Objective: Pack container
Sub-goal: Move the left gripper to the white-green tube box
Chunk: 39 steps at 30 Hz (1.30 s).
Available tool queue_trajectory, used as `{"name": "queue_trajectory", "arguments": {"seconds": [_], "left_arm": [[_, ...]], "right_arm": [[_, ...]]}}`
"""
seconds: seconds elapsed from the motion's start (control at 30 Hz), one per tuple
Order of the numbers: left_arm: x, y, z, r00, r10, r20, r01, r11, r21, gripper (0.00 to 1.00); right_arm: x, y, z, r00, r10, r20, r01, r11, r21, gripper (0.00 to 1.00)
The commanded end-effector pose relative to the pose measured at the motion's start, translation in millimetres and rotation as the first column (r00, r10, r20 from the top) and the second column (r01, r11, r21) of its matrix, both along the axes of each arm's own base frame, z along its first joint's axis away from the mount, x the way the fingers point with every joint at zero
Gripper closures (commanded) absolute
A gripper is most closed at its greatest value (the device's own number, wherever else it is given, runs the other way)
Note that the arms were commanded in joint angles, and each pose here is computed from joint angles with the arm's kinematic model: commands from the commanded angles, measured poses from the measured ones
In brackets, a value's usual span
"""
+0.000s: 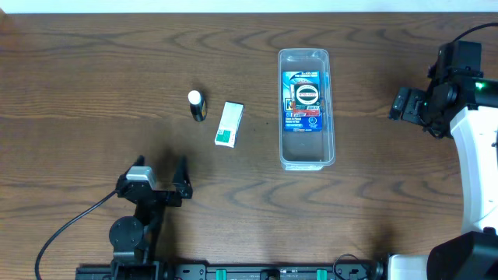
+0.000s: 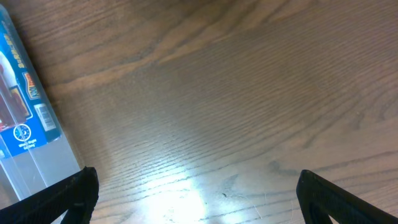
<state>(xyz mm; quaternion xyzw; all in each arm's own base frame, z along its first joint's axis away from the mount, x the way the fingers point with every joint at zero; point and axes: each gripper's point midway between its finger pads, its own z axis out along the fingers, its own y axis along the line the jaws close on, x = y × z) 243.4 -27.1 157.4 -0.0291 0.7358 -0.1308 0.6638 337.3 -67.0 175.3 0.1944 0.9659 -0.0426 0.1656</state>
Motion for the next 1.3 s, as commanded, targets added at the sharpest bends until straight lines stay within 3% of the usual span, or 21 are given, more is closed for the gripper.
{"name": "queue_trajectory", "arguments": {"seconds": [0.0, 0.13, 0.33, 0.43, 0.67, 1.0, 1.13, 1.27], "left_arm": [[-11.7, -41.3, -6.2, 0.97, -0.241, -0.032, 0.234, 0.963, -0.137, 0.02], [-23.5, -62.7, 6.6, 0.927, -0.374, 0.0, 0.37, 0.918, -0.14, 0.02], [-30.9, -60.9, 59.4, 0.926, -0.364, 0.1, 0.372, 0.924, -0.087, 0.02], [-32.4, -51.1, 83.9, 0.949, -0.304, 0.085, 0.311, 0.947, -0.077, 0.02], [-33.9, -42.7, 100.8, 0.936, -0.267, -0.228, 0.278, 0.96, 0.015, 0.02], [-15.9, -34.5, 108.7, 0.707, -0.217, -0.673, 0.287, 0.958, -0.008, 0.02], [-3.0, -42.2, 103.3, 0.653, -0.221, -0.724, 0.317, 0.948, -0.004, 0.02], [0.9, -70.8, 107.0, 0.615, -0.366, -0.699, 0.404, 0.907, -0.119, 0.02]], "right_arm": [[-0.1, -1.0, -1.8, 1.0, -0.018, -0.001, 0.018, 1.0, 0.009, 0.01], [-0.1, -1.0, -1.8, 1.0, -0.018, -0.001, 0.018, 1.0, 0.009, 0.01], [-0.1, -1.0, -1.8, 1.0, -0.018, -0.001, 0.018, 1.0, 0.009, 0.01], [-0.1, -1.0, -1.8, 1.0, -0.018, -0.001, 0.018, 1.0, 0.009, 0.01], [-0.1, -1.0, -1.8, 1.0, -0.018, -0.001, 0.018, 1.0, 0.009, 0.01], [-0.1, -1.0, -1.8, 1.0, -0.018, -0.001, 0.018, 1.0, 0.009, 0.01], [-0.1, -1.0, -1.8, 1.0, -0.018, -0.001, 0.018, 1.0, 0.009, 0.01], [0.0, -1.0, -1.8, 1.0, -0.018, -0.001, 0.018, 1.0, 0.009, 0.01]]}}
